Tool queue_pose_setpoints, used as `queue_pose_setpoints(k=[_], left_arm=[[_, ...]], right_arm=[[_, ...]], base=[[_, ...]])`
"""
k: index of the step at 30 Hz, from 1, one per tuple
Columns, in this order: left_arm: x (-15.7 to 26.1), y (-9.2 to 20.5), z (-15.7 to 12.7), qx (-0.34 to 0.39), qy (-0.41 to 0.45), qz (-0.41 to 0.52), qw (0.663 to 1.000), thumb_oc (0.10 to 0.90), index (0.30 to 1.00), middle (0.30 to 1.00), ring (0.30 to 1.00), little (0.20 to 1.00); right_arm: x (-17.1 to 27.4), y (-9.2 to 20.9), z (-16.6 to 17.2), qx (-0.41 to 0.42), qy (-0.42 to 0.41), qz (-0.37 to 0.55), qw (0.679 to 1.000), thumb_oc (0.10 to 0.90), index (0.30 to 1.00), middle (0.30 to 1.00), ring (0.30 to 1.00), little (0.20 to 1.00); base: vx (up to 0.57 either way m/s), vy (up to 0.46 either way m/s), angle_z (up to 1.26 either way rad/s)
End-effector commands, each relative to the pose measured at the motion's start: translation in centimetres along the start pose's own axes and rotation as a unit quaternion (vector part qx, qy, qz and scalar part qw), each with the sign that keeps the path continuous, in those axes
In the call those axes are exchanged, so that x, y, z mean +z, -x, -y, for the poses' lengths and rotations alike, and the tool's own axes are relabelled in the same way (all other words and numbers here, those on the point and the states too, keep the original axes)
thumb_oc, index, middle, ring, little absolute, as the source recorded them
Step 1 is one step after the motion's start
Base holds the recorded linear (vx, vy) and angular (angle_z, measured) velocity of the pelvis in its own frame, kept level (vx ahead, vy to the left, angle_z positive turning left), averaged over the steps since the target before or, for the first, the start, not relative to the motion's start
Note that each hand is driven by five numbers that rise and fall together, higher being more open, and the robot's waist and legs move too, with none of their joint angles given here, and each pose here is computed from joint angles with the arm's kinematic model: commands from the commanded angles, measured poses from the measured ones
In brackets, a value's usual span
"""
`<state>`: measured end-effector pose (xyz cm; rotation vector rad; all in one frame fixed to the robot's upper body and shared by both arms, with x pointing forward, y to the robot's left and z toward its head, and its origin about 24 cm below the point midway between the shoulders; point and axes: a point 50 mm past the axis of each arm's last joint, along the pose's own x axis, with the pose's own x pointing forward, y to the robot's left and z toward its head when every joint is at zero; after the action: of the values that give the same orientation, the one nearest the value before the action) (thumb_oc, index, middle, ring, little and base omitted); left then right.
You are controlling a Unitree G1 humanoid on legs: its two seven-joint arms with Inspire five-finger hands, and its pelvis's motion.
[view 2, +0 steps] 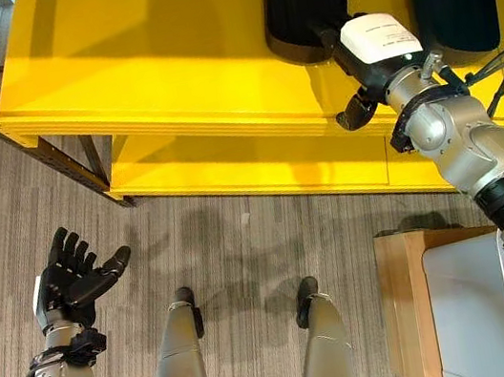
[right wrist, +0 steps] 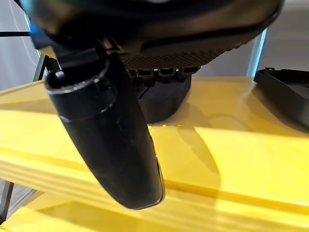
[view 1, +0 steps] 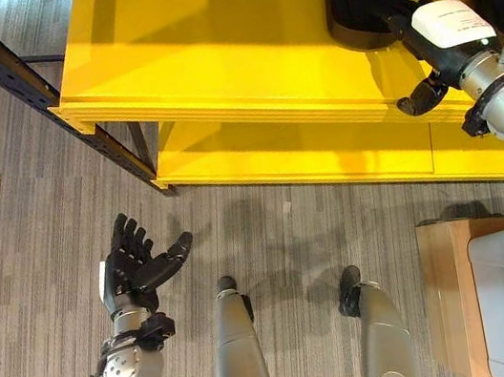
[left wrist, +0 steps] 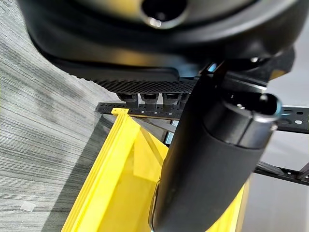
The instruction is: Move parts from the plastic box to the shelf.
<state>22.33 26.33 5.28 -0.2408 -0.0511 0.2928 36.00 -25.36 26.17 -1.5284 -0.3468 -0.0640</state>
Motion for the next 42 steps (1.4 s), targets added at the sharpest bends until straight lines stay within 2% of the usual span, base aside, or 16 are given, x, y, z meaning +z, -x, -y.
queue_pose_setpoints(k=[1,20,42], left_arm=[[4.0,-0.3,-0.5,-0.016,-0.023,0.098,0.995,0.900,1.000,1.000,1.000,1.000],[3.9,-0.3,-0.5,-0.010,-0.026,0.099,0.995,0.900,1.000,1.000,1.000,1.000],[3.9,-0.4,-0.7,-0.007,-0.029,0.098,0.995,0.900,1.000,1.000,1.000,1.000]], right_arm=[[-1.8,-0.2,2.1,-0.062,-0.019,-0.047,0.997,0.900,1.000,1.000,1.000,1.000],[-3.1,0.9,0.7,-0.046,-0.022,-0.071,0.996,0.900,1.000,1.000,1.000,1.000],[-4.0,1.5,1.0,-0.057,-0.026,-0.088,0.994,0.900,1.000,1.000,1.000,1.000]], base=[[0.00,0.000,0.00],[0.00,0.000,0.00],[0.00,0.000,0.00]])
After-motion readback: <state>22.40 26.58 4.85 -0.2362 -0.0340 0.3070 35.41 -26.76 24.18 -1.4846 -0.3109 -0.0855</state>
